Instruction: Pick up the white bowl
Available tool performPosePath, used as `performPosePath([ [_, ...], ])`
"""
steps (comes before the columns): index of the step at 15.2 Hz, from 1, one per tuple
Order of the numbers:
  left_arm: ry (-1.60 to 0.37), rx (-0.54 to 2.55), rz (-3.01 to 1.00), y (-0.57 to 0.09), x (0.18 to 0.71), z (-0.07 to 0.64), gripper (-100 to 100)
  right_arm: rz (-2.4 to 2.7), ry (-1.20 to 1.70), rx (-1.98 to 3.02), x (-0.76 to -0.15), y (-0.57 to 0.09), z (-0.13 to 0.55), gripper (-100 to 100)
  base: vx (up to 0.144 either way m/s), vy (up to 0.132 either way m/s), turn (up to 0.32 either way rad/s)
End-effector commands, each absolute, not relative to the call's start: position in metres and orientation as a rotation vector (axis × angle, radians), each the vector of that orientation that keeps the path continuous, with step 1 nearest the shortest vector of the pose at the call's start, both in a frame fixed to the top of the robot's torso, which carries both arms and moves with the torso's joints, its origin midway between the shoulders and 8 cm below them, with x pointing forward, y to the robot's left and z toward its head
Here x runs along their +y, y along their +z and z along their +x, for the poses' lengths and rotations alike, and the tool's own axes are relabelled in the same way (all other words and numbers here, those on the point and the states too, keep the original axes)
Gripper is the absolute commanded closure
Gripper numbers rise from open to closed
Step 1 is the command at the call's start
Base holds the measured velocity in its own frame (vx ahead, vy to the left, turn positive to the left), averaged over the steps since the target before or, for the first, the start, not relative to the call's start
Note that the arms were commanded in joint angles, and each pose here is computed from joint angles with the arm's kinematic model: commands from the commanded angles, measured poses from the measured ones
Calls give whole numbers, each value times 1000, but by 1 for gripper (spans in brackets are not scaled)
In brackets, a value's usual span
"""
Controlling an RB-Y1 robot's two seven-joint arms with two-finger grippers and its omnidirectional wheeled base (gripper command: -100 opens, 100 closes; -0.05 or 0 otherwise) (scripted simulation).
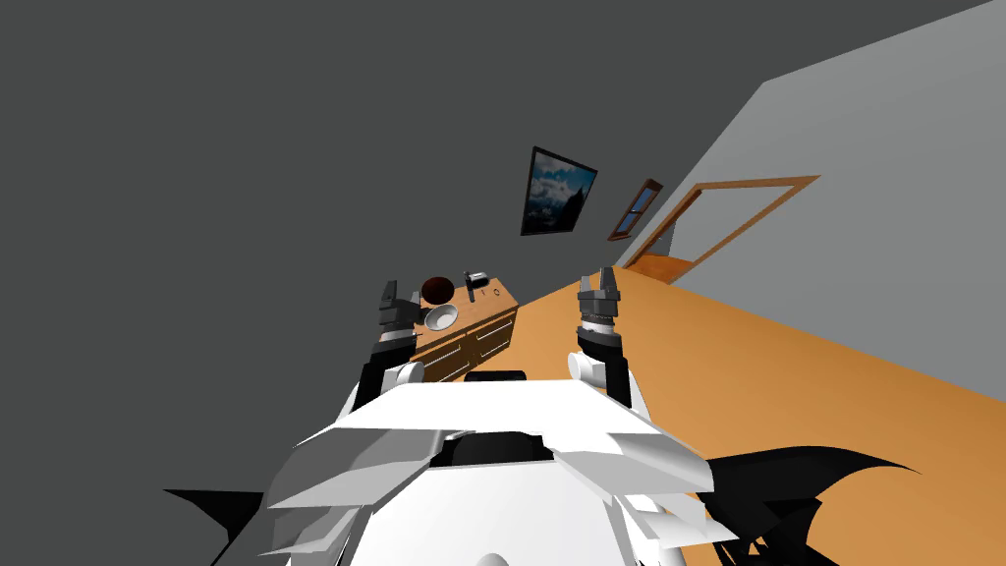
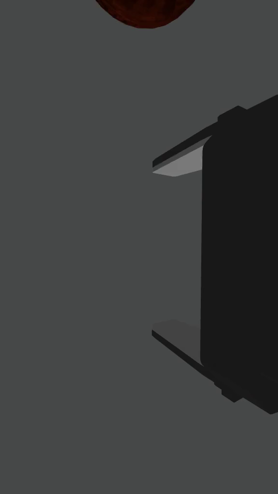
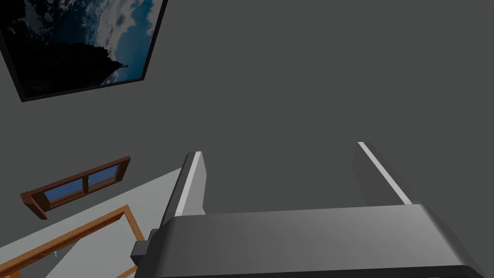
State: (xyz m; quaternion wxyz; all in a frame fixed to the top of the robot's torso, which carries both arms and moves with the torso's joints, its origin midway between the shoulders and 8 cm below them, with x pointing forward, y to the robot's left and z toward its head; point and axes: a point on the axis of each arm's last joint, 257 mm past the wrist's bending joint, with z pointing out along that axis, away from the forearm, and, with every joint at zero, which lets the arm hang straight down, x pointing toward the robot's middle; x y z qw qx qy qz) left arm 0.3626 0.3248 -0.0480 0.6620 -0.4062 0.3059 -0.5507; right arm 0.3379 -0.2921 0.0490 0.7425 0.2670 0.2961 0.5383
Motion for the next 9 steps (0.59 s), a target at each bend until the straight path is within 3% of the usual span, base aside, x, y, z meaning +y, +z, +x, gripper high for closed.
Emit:
performPosePath([
  [1, -1240, 732, -904, -51, 324, 365, -100, 585, 1180, 649, -292, 49, 338, 0, 0, -4, -10],
  [9, -1172, 923, -938, -85, 339, 381, -100, 585, 1180, 649, -292, 49, 338, 0, 2, -20, -22],
])
